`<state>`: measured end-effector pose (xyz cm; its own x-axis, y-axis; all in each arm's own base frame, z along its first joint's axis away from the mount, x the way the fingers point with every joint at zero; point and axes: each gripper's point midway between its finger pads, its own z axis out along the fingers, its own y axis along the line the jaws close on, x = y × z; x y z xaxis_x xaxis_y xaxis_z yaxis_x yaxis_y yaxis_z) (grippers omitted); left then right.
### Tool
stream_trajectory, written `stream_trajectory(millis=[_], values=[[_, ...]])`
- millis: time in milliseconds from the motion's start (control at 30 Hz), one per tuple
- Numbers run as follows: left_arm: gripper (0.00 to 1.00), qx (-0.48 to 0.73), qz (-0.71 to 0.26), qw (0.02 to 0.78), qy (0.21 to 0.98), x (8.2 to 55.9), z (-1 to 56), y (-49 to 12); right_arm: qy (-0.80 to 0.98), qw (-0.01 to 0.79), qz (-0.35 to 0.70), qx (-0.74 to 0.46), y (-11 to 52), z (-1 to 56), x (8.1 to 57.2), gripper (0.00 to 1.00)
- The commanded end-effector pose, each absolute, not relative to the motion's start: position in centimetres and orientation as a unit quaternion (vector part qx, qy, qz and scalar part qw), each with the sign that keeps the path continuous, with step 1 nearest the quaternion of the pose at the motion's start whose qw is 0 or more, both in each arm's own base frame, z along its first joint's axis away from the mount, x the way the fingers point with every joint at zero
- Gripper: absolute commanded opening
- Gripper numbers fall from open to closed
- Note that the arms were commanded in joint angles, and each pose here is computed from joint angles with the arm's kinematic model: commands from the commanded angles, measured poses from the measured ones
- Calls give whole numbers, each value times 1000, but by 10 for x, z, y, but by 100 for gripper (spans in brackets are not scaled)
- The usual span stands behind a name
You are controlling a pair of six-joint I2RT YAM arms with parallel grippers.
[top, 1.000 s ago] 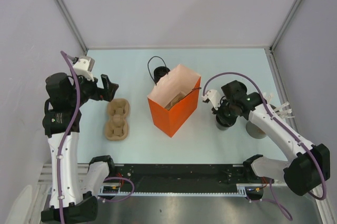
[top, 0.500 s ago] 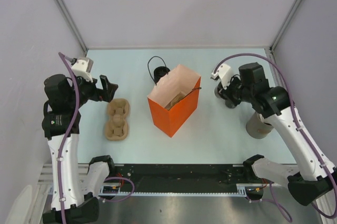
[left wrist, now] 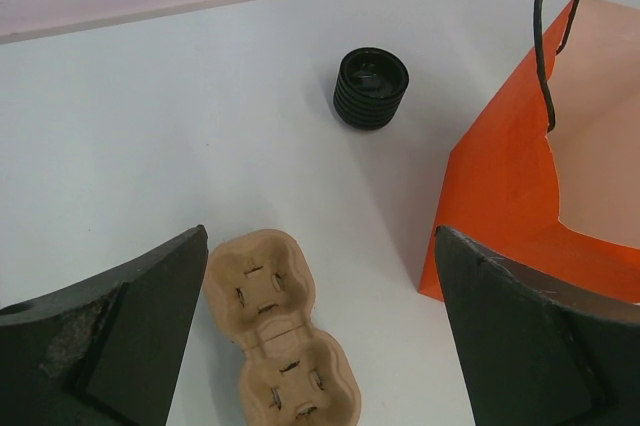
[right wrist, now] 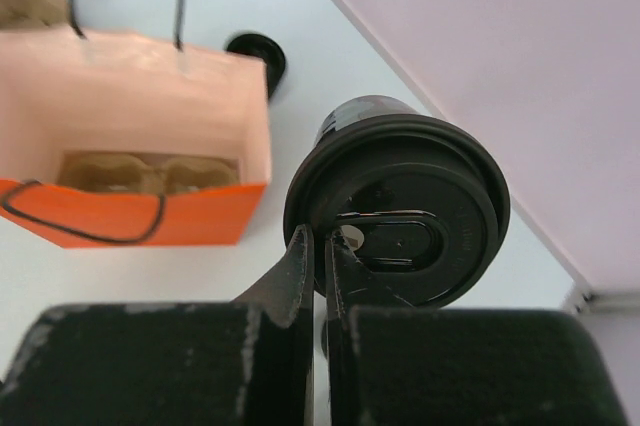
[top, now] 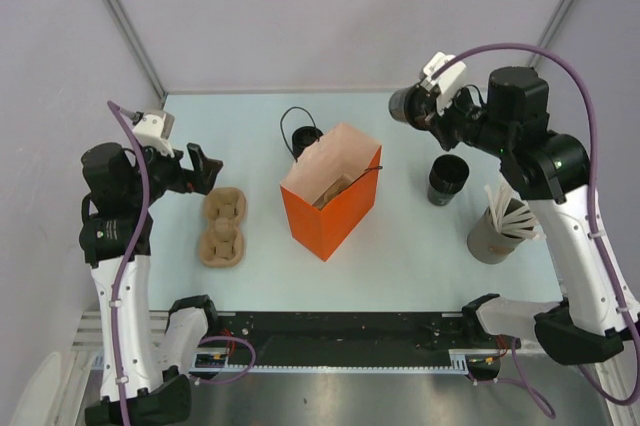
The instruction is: Pack the takeout coffee
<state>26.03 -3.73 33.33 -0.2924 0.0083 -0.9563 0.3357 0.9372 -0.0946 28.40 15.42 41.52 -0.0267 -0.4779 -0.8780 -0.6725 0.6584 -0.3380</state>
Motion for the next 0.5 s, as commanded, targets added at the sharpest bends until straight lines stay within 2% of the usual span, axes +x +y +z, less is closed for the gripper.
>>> stream_trajectory(millis=[0,233,467], values=[[100,107,-144,601,779,259,343,-37,671,582,164,-429,194,449,277,0],[100,103,-145,600,780,260,342,-35,665,530,210,-482,249,439,268,0],[100,102,-146,597,782,262,339,-35,676,460,225,-530,290,402,249,0]])
